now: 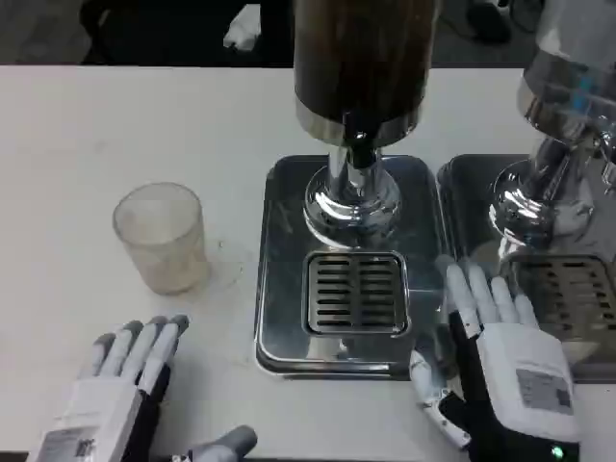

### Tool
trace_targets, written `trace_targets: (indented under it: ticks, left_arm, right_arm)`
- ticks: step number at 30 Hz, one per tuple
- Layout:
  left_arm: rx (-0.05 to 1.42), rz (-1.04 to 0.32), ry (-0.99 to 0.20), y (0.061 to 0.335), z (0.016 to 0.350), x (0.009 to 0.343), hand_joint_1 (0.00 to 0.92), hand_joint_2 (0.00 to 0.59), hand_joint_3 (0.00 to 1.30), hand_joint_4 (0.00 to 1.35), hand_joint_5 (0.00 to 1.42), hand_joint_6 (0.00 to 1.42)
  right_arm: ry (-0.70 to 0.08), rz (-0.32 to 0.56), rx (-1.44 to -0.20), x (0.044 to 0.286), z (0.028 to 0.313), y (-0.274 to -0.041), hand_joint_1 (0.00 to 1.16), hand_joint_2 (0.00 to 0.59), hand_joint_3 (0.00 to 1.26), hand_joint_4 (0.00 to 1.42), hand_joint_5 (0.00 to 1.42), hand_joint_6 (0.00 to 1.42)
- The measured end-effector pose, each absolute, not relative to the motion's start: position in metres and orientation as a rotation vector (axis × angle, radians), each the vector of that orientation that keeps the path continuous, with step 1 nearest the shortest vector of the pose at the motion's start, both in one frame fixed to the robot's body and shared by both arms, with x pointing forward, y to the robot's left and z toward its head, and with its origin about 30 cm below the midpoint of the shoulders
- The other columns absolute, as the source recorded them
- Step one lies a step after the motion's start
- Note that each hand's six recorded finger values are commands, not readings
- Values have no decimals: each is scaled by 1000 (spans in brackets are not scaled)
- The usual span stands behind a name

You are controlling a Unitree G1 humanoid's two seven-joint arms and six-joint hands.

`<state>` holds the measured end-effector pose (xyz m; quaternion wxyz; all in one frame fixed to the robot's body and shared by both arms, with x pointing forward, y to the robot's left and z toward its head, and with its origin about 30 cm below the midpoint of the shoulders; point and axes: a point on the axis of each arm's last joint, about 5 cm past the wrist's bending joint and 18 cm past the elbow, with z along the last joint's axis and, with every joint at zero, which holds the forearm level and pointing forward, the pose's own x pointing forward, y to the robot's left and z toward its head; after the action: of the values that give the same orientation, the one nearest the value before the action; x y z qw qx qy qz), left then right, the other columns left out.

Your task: Grasp the cup under the faucet to collect the drink, then remove the cup.

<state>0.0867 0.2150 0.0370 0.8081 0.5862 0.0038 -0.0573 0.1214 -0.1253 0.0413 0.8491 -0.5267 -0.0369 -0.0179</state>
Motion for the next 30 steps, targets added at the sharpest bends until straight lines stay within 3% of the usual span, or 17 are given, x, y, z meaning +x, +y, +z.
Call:
trace_targets:
  ticks: [17, 24, 30]
  left_arm:
    - [1241, -108, 4, 216, 38, 87, 0, 119, 0, 0, 0, 0]
    - [1170, 9, -98, 224, 53, 93, 0, 84, 0, 0, 0, 0]
    - [1086, 164, -205, 248, 69, 117, 0, 77, 0, 0, 0, 0]
  right_arm:
    - [-79, -40, -1110, 122, 42, -125, 192, 575, 25, 0, 0, 0]
    - [-73, -46, -1111, 122, 42, -125, 193, 573, 25, 0, 0, 0]
    - [-57, -55, -1104, 121, 42, -120, 194, 571, 25, 0, 0, 0]
